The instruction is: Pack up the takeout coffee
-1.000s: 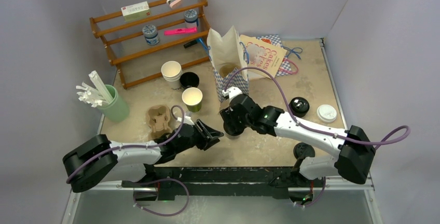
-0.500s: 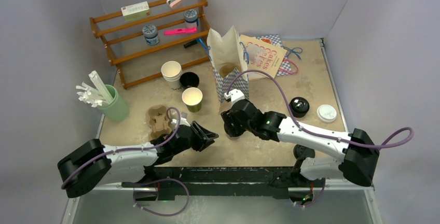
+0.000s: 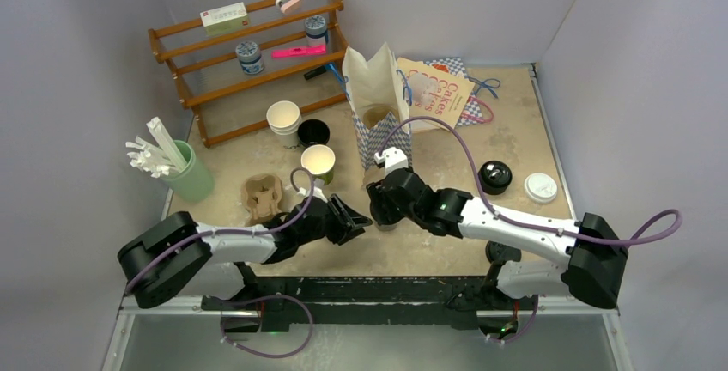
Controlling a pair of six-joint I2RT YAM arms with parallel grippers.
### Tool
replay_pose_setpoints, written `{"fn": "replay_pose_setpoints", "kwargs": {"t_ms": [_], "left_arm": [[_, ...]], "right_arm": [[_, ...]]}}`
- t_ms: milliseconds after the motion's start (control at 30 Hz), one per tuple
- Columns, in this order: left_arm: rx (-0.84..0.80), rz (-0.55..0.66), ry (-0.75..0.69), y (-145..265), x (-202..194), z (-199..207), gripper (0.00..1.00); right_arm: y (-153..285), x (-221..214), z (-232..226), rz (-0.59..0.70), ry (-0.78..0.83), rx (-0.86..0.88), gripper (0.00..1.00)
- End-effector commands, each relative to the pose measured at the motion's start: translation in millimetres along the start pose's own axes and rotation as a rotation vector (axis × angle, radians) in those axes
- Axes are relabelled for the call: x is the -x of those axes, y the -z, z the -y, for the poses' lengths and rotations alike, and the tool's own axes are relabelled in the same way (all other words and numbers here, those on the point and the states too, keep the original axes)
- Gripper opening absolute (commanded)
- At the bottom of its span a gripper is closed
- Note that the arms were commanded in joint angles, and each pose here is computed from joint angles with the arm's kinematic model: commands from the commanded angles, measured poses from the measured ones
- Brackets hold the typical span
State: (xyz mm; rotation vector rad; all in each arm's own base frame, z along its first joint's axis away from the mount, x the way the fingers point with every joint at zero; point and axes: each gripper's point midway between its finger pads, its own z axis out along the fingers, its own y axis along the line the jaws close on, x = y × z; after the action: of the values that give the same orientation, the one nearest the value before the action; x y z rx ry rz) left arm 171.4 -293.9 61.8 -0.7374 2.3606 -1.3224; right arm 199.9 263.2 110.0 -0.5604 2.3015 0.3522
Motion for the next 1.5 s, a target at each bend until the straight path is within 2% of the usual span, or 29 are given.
{"fn": "replay_pose_setpoints", "kwargs": {"t_ms": [0, 300, 467, 867, 1167, 1467], "left_arm": [[-0.105, -0.069, -0.056, -6.7, -10.2, 34.8, 0.42], [-0.091, -0.107, -0.02, -2.2, -17.0, 28.4, 0.42], [-0.075, -0.078, 0.021, 5.6, -10.8, 19.0, 0.41], [-0.038, -0.099, -0.042, 10.9, -11.5, 18.4, 0.41], [-0.027, -0.12, -0.067, 10.3, -14.6, 18.2, 0.41], [-0.017, -0.126, -0.09, 7.1, -11.8, 21.6, 0.41]], "right_arm": [[-3.1, -72.1, 16.1, -0.216, 0.007, -0.074, 0.55], [0.8, -67.0, 11.6, -0.196, -0.04, -0.109, 0.53], [3.9, -68.6, 10.4, -0.205, -0.04, -0.122, 0.54], [23.9, -41.3, -1.5, -0.268, -0.101, -0.165, 0.57], [27.0, -15.8, 3.7, -0.212, -0.107, -0.235, 0.57], [36.1, 14.8, 3.6, -0.084, -0.088, -0.198, 0.56]]}}
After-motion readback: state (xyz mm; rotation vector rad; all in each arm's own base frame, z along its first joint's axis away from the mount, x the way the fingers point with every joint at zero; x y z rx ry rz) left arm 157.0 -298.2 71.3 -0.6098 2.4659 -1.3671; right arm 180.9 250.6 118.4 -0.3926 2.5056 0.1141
